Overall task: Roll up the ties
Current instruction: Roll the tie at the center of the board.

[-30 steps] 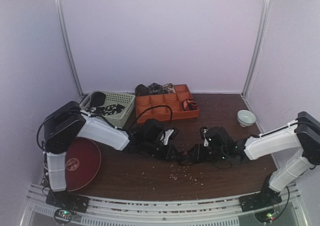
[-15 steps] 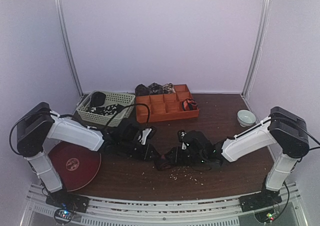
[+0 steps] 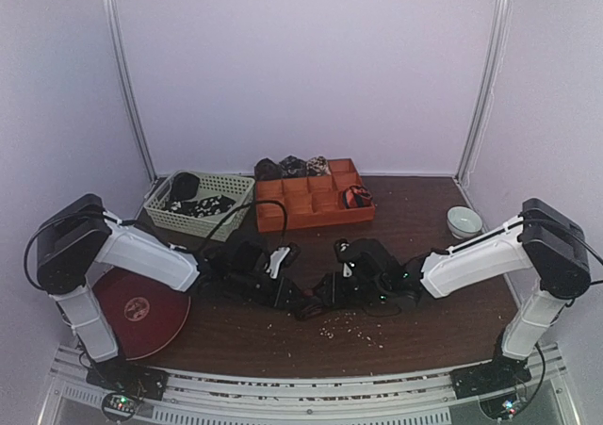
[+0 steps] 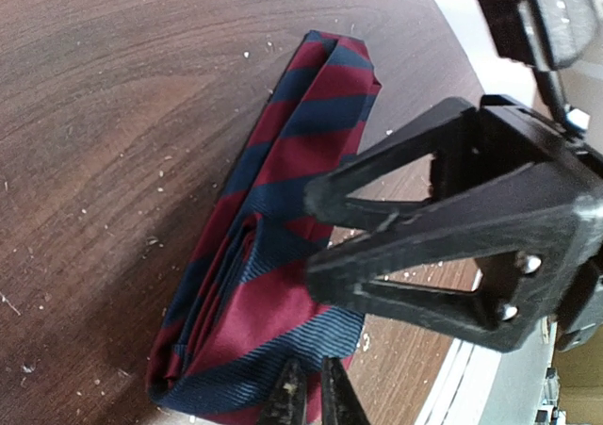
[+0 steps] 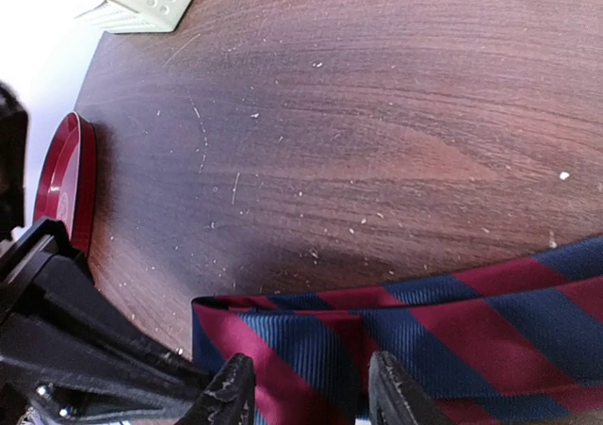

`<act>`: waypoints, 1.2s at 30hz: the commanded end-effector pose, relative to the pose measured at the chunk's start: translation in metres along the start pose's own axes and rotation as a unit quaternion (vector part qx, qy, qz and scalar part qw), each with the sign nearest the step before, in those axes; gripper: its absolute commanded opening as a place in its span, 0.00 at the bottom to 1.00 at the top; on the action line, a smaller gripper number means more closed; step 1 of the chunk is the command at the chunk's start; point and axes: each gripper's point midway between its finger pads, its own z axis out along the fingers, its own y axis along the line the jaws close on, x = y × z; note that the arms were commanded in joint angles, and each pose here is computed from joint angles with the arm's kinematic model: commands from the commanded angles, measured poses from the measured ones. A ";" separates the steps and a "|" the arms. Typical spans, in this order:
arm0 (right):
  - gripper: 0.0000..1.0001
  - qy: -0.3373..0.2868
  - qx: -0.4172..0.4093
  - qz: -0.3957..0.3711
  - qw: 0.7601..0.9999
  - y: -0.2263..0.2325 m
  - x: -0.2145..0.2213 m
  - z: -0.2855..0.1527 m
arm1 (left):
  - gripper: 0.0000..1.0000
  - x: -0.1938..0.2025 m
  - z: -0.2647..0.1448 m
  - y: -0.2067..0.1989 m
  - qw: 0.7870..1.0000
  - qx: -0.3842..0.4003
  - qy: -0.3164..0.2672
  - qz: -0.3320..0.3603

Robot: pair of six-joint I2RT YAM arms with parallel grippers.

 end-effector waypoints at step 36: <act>0.22 0.030 -0.007 -0.015 0.999 -0.018 0.030 0.019 | 0.00 0.035 -0.003 0.028 0.997 -0.029 -0.008 -0.064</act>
